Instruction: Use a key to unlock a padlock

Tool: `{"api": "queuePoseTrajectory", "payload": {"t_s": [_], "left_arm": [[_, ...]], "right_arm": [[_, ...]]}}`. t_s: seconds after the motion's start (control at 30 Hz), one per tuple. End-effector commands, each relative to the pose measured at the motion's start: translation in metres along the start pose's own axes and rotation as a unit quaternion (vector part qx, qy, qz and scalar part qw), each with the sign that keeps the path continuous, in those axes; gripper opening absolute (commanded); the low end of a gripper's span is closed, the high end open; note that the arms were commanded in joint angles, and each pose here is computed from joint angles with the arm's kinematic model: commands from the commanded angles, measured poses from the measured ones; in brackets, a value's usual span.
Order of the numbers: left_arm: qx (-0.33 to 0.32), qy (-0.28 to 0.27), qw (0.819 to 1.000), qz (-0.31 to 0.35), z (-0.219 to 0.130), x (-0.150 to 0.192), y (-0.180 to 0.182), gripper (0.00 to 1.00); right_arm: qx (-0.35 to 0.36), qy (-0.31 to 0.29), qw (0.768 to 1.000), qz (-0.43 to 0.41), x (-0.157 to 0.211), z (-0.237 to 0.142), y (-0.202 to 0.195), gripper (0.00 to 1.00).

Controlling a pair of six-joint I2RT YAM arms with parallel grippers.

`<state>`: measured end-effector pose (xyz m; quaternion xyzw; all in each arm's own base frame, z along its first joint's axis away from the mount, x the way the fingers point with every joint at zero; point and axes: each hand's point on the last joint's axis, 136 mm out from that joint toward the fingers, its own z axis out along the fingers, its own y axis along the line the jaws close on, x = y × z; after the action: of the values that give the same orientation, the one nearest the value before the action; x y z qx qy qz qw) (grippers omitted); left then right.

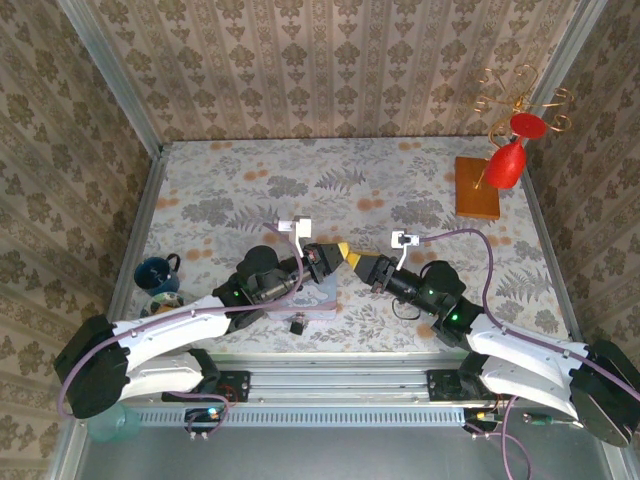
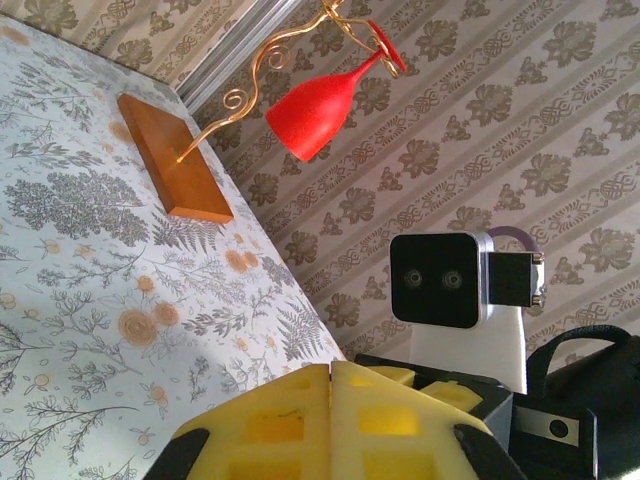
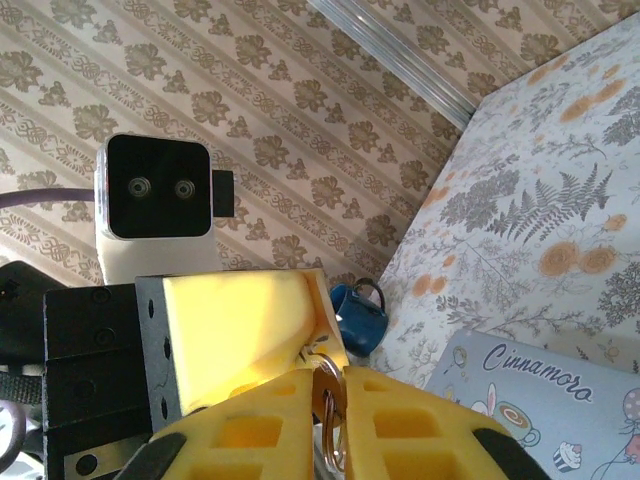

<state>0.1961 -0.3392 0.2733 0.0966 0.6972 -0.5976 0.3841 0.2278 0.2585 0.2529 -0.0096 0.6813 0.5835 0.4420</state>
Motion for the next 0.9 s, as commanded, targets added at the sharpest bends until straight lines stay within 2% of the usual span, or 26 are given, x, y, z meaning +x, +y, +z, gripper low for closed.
{"api": "queuePoseTrajectory", "payload": {"t_s": [0.0,0.13,0.33,0.47,0.6,0.7,0.87], "left_arm": [[0.006,0.0,1.0,0.007,0.003,0.0,-0.003,0.07],[-0.016,0.001,1.0,0.02,0.003,0.003,0.007,0.18],[-0.031,0.005,0.999,0.023,0.003,0.007,0.015,0.28],[-0.054,-0.002,0.998,0.029,-0.006,0.001,0.023,0.51],[-0.14,-0.017,0.989,0.037,-0.037,-0.017,0.048,0.74],[-0.228,-0.006,0.972,0.052,-0.067,-0.027,0.07,0.83],[-0.387,0.064,0.916,0.082,-0.126,-0.031,0.098,0.87]], "right_arm": [[-0.03,0.0,1.0,-0.001,-0.004,-0.001,0.017,0.1],[-0.014,0.003,1.0,0.006,-0.003,0.0,0.011,0.01],[0.001,0.004,1.0,0.014,-0.003,0.001,0.007,0.0],[0.06,0.005,0.998,0.019,-0.001,-0.001,-0.015,0.0],[0.162,0.01,0.987,0.012,0.002,-0.014,-0.05,0.0],[0.196,0.015,0.98,0.005,0.005,-0.022,-0.062,0.0],[0.226,0.033,0.974,0.006,0.014,-0.028,-0.076,0.0]]}}
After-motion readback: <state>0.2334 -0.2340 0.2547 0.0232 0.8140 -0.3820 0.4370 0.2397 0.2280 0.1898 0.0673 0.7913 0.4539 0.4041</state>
